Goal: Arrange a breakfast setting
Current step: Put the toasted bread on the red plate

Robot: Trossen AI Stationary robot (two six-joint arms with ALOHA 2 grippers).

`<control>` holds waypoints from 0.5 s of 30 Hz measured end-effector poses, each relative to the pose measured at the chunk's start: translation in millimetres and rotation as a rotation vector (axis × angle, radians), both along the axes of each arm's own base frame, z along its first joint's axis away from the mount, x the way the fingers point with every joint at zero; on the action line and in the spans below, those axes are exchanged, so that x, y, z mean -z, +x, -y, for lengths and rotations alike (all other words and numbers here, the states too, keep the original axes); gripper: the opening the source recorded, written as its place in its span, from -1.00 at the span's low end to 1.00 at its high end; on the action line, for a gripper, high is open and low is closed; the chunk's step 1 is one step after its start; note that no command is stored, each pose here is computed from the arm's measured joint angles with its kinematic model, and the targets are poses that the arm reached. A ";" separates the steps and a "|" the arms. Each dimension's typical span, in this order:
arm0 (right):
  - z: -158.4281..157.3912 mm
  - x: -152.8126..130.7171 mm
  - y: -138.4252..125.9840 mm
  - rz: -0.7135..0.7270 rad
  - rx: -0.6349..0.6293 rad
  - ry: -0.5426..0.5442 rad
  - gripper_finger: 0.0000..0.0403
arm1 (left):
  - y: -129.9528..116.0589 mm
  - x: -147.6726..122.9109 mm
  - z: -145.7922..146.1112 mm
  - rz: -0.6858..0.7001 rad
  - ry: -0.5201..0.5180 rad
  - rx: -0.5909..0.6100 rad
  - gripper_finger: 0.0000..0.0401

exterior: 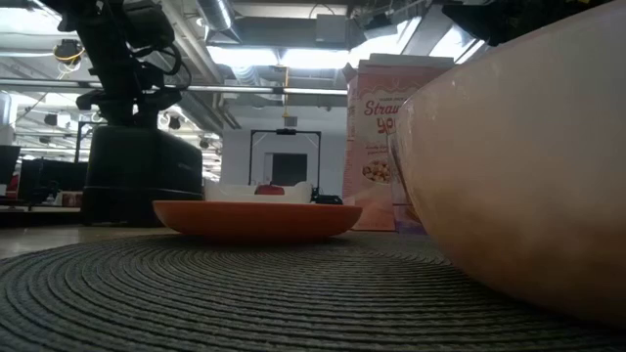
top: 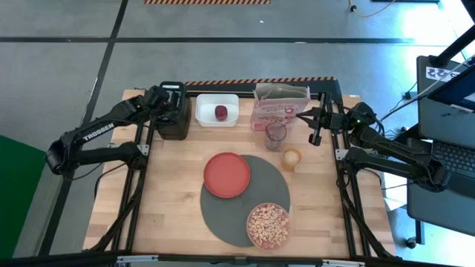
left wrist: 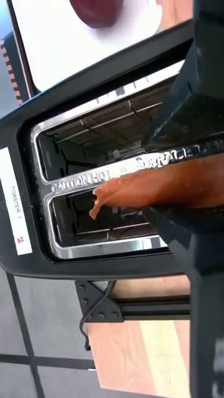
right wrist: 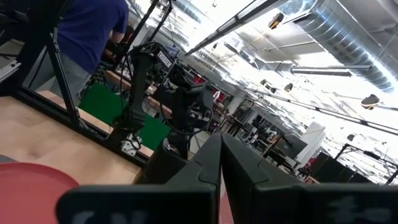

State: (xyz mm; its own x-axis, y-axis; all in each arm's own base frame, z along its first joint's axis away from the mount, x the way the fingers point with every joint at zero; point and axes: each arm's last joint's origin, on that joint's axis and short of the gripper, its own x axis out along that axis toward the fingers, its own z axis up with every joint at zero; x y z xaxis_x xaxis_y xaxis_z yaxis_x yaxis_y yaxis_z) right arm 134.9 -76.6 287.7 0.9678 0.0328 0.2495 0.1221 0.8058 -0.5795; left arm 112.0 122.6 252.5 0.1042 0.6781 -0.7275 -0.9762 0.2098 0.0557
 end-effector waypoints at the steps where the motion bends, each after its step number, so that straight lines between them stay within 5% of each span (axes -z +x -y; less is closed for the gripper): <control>1: 0.0 0.0 0.0 0.000 0.000 0.000 -0.93 | 0.1 -0.2 -0.1 0.002 0.002 0.000 -0.32; 8: 0.4 2.2 0.6 -0.021 0.001 0.015 -0.93 | 0.2 -1.8 -0.7 0.007 0.021 -0.007 -0.80; 15: 0.5 2.3 0.5 -0.021 0.002 0.014 -0.93 | 0.8 -6.7 -1.4 -0.005 0.033 0.009 -0.91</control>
State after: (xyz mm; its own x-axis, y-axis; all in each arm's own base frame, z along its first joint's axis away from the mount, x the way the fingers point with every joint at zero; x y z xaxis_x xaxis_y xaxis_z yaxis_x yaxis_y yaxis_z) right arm 135.4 -77.1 285.5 0.9729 0.0277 0.2298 0.1116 0.8137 -0.5705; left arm 112.8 124.0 259.2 0.1070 0.7010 -0.7051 -0.9738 0.2168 0.0678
